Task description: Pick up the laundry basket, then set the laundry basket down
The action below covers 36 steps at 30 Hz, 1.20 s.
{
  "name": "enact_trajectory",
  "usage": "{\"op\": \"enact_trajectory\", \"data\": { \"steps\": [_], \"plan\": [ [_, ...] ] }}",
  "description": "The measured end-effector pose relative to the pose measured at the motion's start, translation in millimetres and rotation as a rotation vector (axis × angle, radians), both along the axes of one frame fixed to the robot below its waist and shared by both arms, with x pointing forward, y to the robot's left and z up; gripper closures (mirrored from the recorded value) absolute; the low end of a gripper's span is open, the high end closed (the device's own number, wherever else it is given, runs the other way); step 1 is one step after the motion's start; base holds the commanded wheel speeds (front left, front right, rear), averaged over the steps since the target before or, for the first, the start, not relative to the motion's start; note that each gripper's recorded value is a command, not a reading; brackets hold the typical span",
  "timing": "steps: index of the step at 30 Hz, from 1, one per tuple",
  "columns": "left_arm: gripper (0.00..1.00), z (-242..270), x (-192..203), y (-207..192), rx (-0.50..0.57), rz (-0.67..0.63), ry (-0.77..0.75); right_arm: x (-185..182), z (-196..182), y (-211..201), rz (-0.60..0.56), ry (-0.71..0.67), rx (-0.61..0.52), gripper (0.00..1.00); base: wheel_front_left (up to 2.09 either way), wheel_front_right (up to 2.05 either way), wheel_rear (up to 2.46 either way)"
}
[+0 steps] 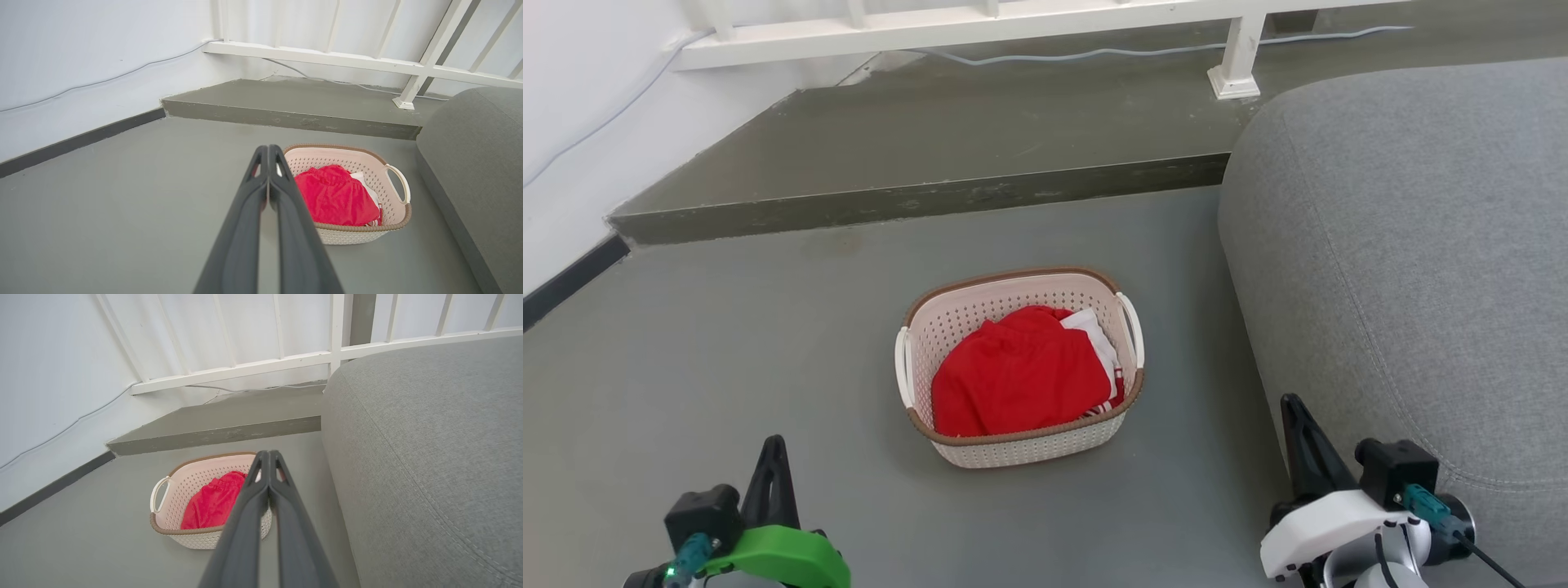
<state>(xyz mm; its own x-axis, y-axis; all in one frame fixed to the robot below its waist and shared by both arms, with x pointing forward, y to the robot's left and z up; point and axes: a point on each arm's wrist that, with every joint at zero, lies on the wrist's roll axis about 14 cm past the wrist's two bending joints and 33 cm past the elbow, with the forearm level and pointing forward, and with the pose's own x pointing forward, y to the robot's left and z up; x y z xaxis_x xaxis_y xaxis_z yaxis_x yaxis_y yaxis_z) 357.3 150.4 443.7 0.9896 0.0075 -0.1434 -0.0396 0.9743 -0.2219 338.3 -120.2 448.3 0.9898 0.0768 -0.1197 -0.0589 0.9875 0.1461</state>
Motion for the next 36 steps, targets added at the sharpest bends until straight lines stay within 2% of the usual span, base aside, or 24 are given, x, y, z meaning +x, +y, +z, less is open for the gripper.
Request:
{"op": "enact_trajectory", "data": {
  "steps": [10, 23, 36],
  "plan": [
    [1.00, -7.7, -1.2, 8.8, -0.125, 0.042, 0.053, -3.0, 4.7, -0.3, -0.024, 0.004, 0.133, 1.00, 0.00, 0.00, 0.00],
    [1.00, -12.1, -2.2, 15.0, -0.300, 0.086, 0.093, 0.7, 1.2, -21.3, -0.127, 0.054, 0.333, 1.00, 0.00, 0.00, 0.00],
    [1.00, -11.8, -0.8, 20.0, -0.453, 0.118, 0.107, 5.0, 0.1, -34.5, -0.174, 0.086, 0.491, 1.00, 0.00, 0.00, 0.00]
  ]
}}
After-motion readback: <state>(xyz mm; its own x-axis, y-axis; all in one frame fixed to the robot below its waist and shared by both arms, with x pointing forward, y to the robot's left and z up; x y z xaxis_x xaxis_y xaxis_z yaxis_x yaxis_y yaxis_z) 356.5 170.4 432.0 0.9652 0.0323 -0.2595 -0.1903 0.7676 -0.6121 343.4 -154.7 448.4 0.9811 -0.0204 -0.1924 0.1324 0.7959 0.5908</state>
